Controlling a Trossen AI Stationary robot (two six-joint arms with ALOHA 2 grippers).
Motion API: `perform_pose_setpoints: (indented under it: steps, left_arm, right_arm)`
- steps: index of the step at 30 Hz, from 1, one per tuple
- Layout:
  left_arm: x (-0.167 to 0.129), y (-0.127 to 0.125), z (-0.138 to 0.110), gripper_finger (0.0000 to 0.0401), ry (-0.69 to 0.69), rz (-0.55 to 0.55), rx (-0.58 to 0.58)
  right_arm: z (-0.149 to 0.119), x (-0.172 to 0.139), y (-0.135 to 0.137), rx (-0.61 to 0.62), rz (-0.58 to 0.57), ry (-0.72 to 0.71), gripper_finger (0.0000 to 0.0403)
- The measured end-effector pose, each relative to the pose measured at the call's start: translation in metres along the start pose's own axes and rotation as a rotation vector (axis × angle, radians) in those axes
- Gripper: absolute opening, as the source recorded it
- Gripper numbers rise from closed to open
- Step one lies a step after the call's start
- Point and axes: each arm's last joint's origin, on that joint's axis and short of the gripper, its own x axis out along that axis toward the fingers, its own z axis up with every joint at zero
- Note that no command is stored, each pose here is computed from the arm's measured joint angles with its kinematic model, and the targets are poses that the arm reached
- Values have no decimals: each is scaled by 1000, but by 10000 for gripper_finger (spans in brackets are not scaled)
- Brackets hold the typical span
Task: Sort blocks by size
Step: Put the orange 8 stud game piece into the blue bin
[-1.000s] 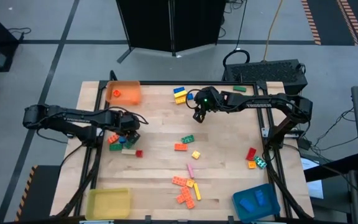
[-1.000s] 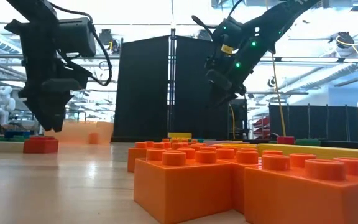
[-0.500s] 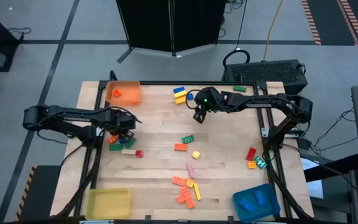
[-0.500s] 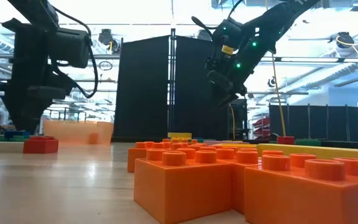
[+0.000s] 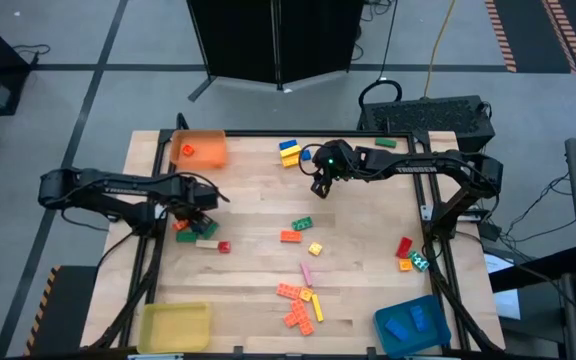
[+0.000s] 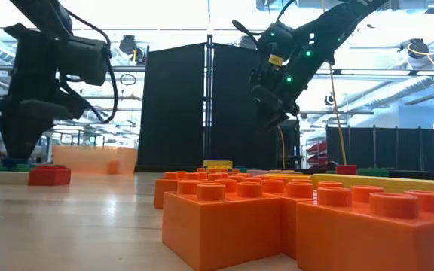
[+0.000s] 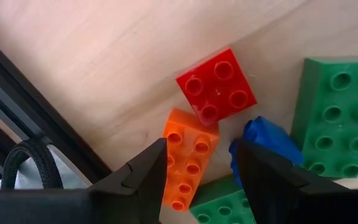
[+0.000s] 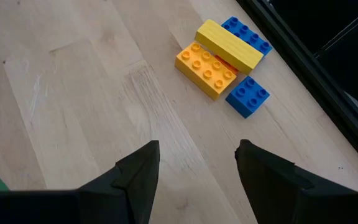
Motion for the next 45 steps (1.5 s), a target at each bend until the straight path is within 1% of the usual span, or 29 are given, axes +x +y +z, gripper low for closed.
perform_pose_setpoints:
  steps: [6,11,16,20,23,26,29,31,32,34,38,40,42,45]
  left_arm:
    - [11,-5,5,210,62,56,4]
    - [21,-9,8,230,116,104,38]
    - [24,-10,9,231,132,117,61]
    - [24,-10,9,212,131,114,88]
    - [24,-10,9,182,130,113,92]
    - [24,-10,9,151,129,113,94]
    - [24,-10,9,131,126,116,94]
    - [24,-10,10,128,118,124,95]
    - [24,-10,10,128,112,131,96]
    - [24,-9,10,129,93,146,98]
    - [24,-9,12,129,62,168,118]
    - [24,-9,12,129,51,176,125]
    - [24,-9,13,129,40,183,128]
    - [23,-11,15,129,15,180,150]
  right_arm:
    - [0,0,2,0,50,5,205]
    - [0,0,2,-1,51,5,205]
    - [0,0,2,-10,51,4,205]
    - [0,0,2,-12,51,4,205]
    - [-2,0,1,-18,50,19,205]
    - [-8,-5,0,-49,28,85,205]
    - [-18,-26,-7,-81,-26,209,205]
    - [-24,-47,-9,-64,-31,278,205]
    - [-26,-58,-9,-46,-33,290,205]
    - [-27,-79,-5,-19,-13,249,205]
    - [-30,-117,2,-7,40,141,205]
    - [-33,-134,3,30,46,104,205]
    - [-35,-149,2,86,8,50,205]
    - [-41,-160,-1,149,-73,-13,205]
